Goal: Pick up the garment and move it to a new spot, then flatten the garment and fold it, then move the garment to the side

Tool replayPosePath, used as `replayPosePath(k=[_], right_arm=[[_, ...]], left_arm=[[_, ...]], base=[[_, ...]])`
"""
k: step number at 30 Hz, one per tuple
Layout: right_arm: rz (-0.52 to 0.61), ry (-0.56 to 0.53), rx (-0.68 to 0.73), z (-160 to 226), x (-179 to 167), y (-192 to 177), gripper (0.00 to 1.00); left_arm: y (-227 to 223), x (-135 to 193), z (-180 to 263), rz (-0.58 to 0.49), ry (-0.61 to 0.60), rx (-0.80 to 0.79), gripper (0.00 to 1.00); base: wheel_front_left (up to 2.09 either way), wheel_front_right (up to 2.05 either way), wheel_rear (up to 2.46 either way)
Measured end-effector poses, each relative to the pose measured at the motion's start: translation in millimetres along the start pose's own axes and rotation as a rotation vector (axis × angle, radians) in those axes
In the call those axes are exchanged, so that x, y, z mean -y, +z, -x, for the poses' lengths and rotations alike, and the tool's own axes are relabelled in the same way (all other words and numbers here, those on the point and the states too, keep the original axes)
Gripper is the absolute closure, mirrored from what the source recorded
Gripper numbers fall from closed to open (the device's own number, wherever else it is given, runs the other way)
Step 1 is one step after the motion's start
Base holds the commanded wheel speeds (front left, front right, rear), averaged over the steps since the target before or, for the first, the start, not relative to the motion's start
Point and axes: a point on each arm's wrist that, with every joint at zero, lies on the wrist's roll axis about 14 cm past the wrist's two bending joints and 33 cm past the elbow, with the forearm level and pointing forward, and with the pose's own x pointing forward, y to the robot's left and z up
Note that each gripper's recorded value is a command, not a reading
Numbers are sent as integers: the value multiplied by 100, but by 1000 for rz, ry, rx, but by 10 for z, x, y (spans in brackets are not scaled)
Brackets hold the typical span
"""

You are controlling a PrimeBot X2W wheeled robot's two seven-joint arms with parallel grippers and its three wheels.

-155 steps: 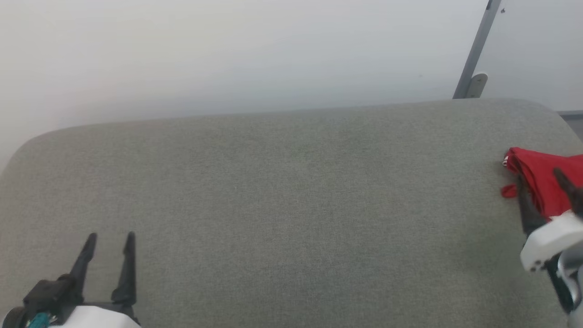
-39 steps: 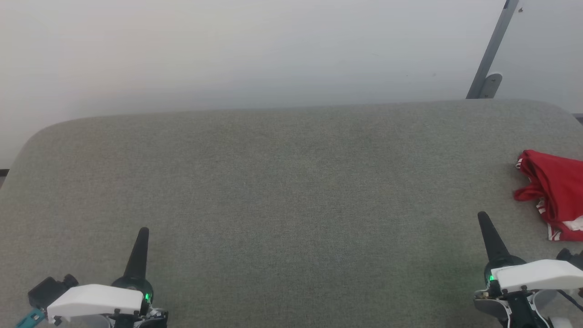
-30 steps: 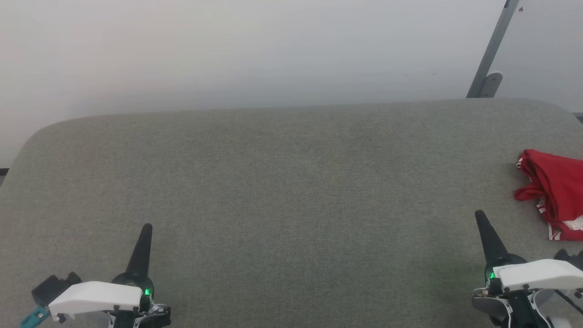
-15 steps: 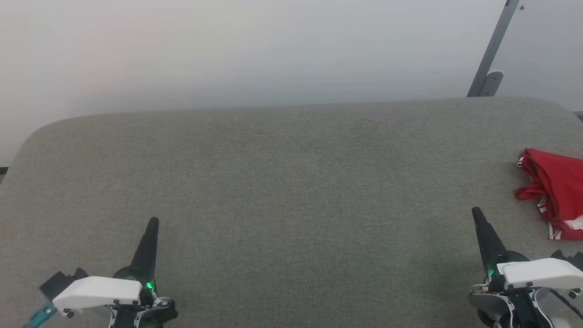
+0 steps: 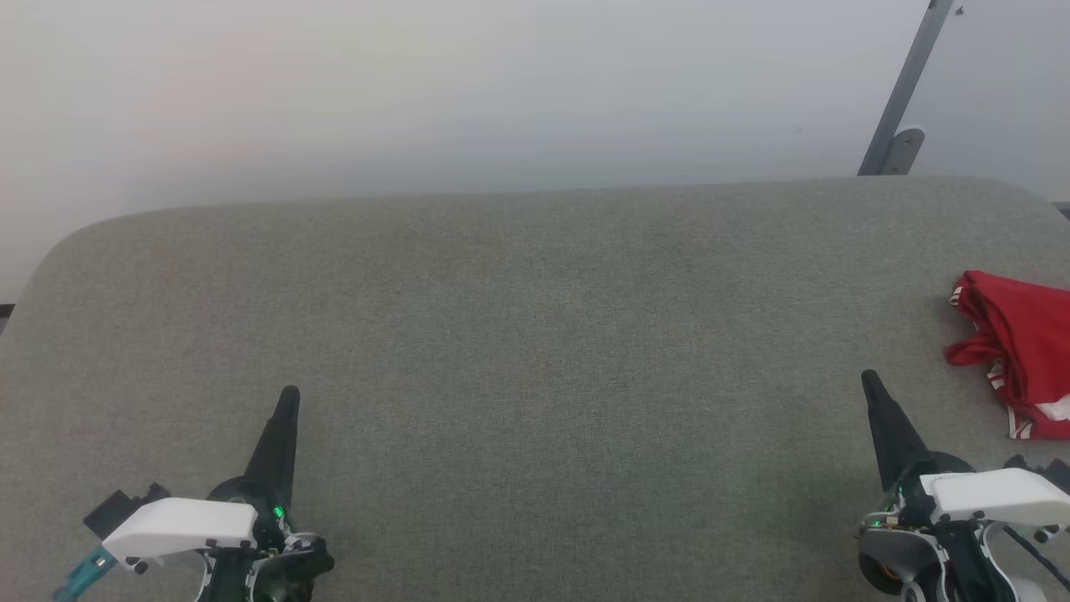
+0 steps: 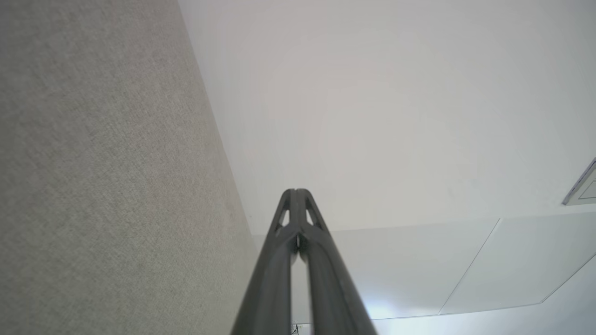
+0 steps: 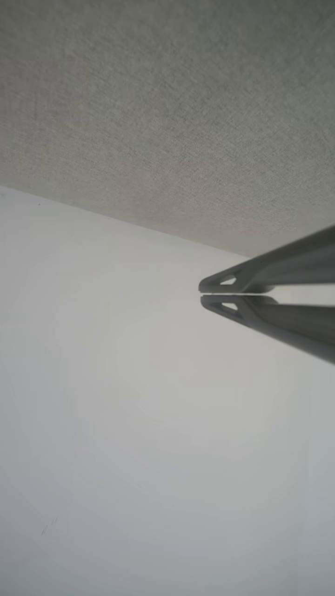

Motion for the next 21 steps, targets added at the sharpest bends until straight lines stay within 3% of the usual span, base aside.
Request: replayPosePath(k=[8,21], right_arm=[[-57,12,-5,-10,-26,-19,100],[-58,14,-5,-13,-33,-20,100]], left_arm=[[-32,36,-31,52,-13,-11,100],[-33,35,-31,52,-13,-12,100]], base=[[0,0,0],[0,0,0]])
